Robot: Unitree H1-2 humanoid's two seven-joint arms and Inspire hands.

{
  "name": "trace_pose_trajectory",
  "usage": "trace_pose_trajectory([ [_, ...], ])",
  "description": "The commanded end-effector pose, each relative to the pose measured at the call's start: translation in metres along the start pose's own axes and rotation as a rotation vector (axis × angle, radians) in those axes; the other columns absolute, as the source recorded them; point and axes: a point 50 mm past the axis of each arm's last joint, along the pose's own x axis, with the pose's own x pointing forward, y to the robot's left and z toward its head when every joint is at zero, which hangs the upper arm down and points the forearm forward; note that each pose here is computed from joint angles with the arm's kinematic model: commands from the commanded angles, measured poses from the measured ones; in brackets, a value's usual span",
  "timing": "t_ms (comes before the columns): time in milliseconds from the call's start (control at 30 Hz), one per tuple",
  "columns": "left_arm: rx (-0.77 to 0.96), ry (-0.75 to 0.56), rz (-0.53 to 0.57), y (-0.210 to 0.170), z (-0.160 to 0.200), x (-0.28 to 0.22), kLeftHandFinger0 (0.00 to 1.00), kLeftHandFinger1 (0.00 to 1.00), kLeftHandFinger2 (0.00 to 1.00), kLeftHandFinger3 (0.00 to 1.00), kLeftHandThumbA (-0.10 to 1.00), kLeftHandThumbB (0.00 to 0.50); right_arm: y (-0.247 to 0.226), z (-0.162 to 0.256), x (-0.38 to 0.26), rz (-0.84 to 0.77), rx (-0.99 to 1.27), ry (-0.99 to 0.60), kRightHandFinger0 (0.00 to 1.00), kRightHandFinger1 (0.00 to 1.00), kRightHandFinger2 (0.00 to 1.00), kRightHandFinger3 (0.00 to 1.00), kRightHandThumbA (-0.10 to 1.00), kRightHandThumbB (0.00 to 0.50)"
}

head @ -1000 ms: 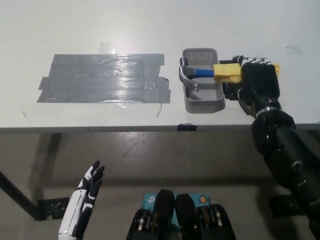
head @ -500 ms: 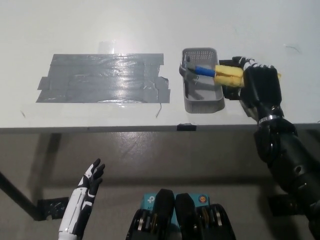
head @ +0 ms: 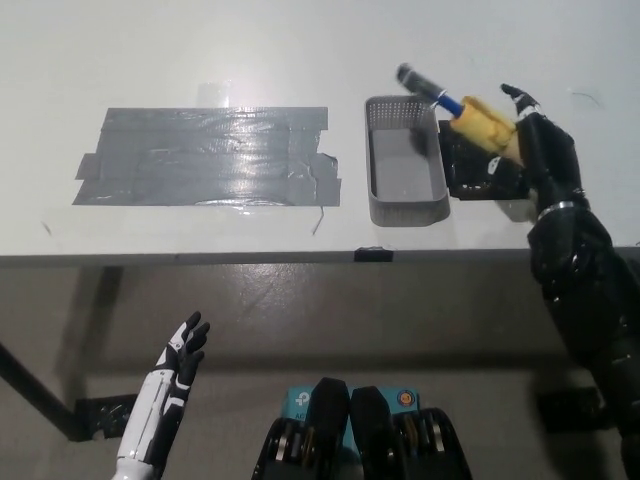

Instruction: The robot picks the hammer with right hand and hits the black area on the desk and places it back.

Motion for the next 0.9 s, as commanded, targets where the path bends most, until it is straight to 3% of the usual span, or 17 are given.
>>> trace_pose_trajectory([
  [0,0.039,-0.042,-0.028,0.004,0.009,0.003,1.00,1.00,1.00,1.00,1.00,0.040,-0.098,0.098,0.041,0.285,0.501,-0.076,0.10,0.58,0.90,1.00,-0.10,0.140],
  [33,0.040,-0.043,-0.028,0.004,0.010,0.004,1.00,1.00,1.00,1.00,1.00,0.046,-0.103,0.098,0.042,0.305,0.494,-0.071,0.06,0.53,0.86,0.98,-0.10,0.128],
  [133,0.051,-0.047,-0.035,0.006,0.011,0.005,1.00,1.00,1.00,1.00,1.00,0.021,-0.120,0.096,0.046,0.336,0.458,-0.019,0.01,0.45,0.83,0.89,-0.10,0.160],
  [200,0.045,-0.051,-0.034,0.007,0.011,0.006,1.00,1.00,1.00,1.00,1.00,0.019,-0.134,0.094,0.046,0.340,0.425,0.000,0.00,0.44,0.84,0.91,-0.10,0.136],
  [300,0.047,-0.056,-0.032,0.008,0.011,0.007,1.00,1.00,1.00,1.00,1.00,0.024,-0.158,0.089,0.047,0.342,0.319,-0.046,0.01,0.45,0.84,0.79,-0.10,0.118],
  [433,0.053,-0.051,-0.033,0.008,0.010,0.008,1.00,1.00,1.00,1.00,1.00,0.026,-0.182,0.089,0.045,0.356,0.385,-0.050,0.00,0.45,0.82,0.77,-0.10,0.088],
  [467,0.049,-0.042,-0.036,0.008,0.010,0.007,1.00,1.00,1.00,1.00,1.00,0.033,-0.191,0.088,0.044,0.353,0.389,-0.051,0.00,0.46,0.81,0.81,-0.10,0.080],
  [500,0.048,-0.041,-0.035,0.009,0.010,0.007,1.00,1.00,1.00,1.00,1.00,0.028,-0.194,0.088,0.044,0.356,0.393,-0.053,0.00,0.38,0.72,0.74,-0.10,0.071],
  [533,0.053,-0.042,-0.035,0.009,0.010,0.007,1.00,1.00,1.00,1.00,1.00,0.028,-0.200,0.088,0.043,0.357,0.408,-0.050,0.03,0.44,0.79,0.79,-0.10,0.082],
  [633,0.057,-0.041,-0.036,0.009,0.008,0.006,1.00,1.00,1.00,1.00,1.00,0.023,-0.210,0.090,0.043,0.362,0.358,-0.028,0.08,0.48,0.83,0.71,-0.10,0.110],
  [667,0.058,-0.041,-0.039,0.009,0.008,0.005,1.00,1.00,1.00,1.00,1.00,0.013,-0.214,0.089,0.043,0.363,0.356,-0.027,0.07,0.47,0.84,0.64,-0.10,0.121],
  [733,0.064,-0.045,-0.043,0.008,0.007,0.005,1.00,1.00,1.00,1.00,1.00,0.006,-0.221,0.090,0.041,0.364,0.328,-0.031,0.03,0.41,0.78,0.61,-0.10,0.120],
  [800,0.063,-0.049,-0.045,0.008,0.007,0.006,1.00,1.00,1.00,1.00,1.00,0.003,-0.227,0.091,0.040,0.380,0.325,-0.041,0.00,0.36,0.77,0.71,-0.10,0.112],
  [867,0.059,-0.051,-0.042,0.008,0.008,0.007,1.00,1.00,1.00,1.00,1.00,0.000,-0.232,0.094,0.042,0.400,0.301,-0.038,0.00,0.38,0.82,0.78,-0.10,0.102],
])
